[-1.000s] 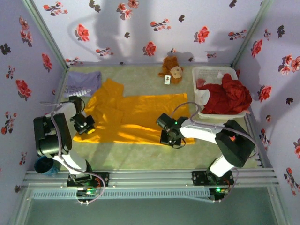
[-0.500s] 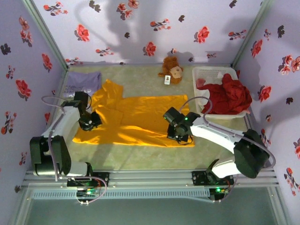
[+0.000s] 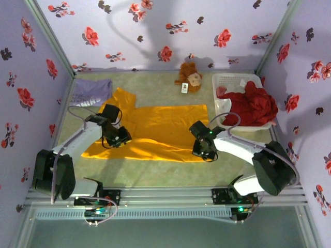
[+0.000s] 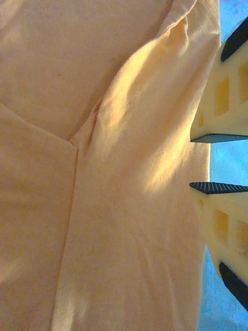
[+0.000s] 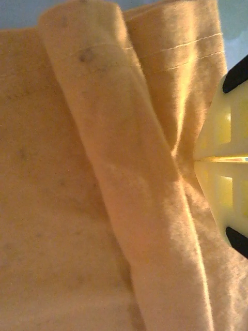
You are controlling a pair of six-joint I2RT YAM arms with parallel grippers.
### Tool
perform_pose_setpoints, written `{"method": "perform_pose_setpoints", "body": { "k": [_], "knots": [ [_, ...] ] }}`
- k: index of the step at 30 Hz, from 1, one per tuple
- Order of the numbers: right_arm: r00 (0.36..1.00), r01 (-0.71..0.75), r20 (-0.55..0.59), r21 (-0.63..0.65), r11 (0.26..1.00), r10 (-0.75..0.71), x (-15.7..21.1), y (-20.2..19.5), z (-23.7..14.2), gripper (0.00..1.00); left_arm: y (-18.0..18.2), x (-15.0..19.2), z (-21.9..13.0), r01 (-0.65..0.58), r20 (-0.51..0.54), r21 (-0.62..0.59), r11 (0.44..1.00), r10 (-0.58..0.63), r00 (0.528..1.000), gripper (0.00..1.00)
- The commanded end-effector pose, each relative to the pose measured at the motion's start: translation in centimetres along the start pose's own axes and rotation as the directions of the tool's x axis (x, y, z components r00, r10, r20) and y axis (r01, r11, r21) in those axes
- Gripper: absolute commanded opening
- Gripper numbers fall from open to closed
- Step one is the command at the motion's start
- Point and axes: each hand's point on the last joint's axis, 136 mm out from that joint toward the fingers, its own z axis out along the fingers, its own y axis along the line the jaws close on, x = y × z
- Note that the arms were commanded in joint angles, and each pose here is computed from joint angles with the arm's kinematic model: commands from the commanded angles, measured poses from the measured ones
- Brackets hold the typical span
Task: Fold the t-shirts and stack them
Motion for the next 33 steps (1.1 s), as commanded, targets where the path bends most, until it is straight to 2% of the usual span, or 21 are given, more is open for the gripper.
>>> {"method": "perform_pose_setpoints", "body": {
  "k": [1,7,11,14,18,22,26,29,33],
  "knots": [
    [0.996,-0.010,0.085,-0.009,1.000,0.011,-2.0,0.3,0.2,0.10,-0.2,0.3,0.6,0.036,-0.011,0.005,0.999,-0.036,0.999,0.29],
    [0.985,-0.014,0.172,0.014,1.000,0.012,-5.3,1.1,-0.4,0.10,-0.2,0.4,0.6,0.034,-0.013,0.001,0.999,-0.034,0.999,0.29],
    [0.975,-0.012,0.224,0.037,0.999,0.003,-8.9,1.7,0.0,0.09,0.0,0.6,0.7,0.031,-0.017,-0.003,1.000,-0.031,0.999,0.30],
    [0.974,0.023,0.225,0.067,0.997,-0.038,-11.2,2.8,-0.5,0.09,0.2,0.8,0.6,0.029,-0.018,-0.006,1.000,-0.029,0.999,0.30],
    [0.973,0.058,0.219,0.094,0.994,-0.077,-12.0,3.5,-1.3,0.11,0.4,0.8,0.7,0.033,-0.009,-0.005,0.999,-0.033,0.999,0.30],
    [0.972,0.087,0.208,0.105,0.991,-0.108,-10.9,3.4,-2.8,0.13,0.7,0.3,1.2,0.014,-0.021,-0.030,0.999,-0.014,1.000,0.30],
    [0.988,0.114,0.101,0.020,0.993,-0.115,-7.5,4.2,-2.9,0.13,1.7,-0.6,1.6,-0.022,-0.046,-0.077,0.997,0.019,0.999,0.28],
    [0.991,0.123,0.053,-0.033,0.992,-0.121,-4.9,4.9,-3.0,0.14,4.1,-2.0,1.0,-0.009,-0.033,-0.154,0.988,0.004,0.999,0.27],
    [0.993,0.120,0.010,-0.043,0.992,-0.119,-2.1,4.7,-2.1,0.14,6.9,-3.5,-0.2,0.044,-0.009,-0.185,0.982,-0.046,0.999,0.25]
  ]
}}
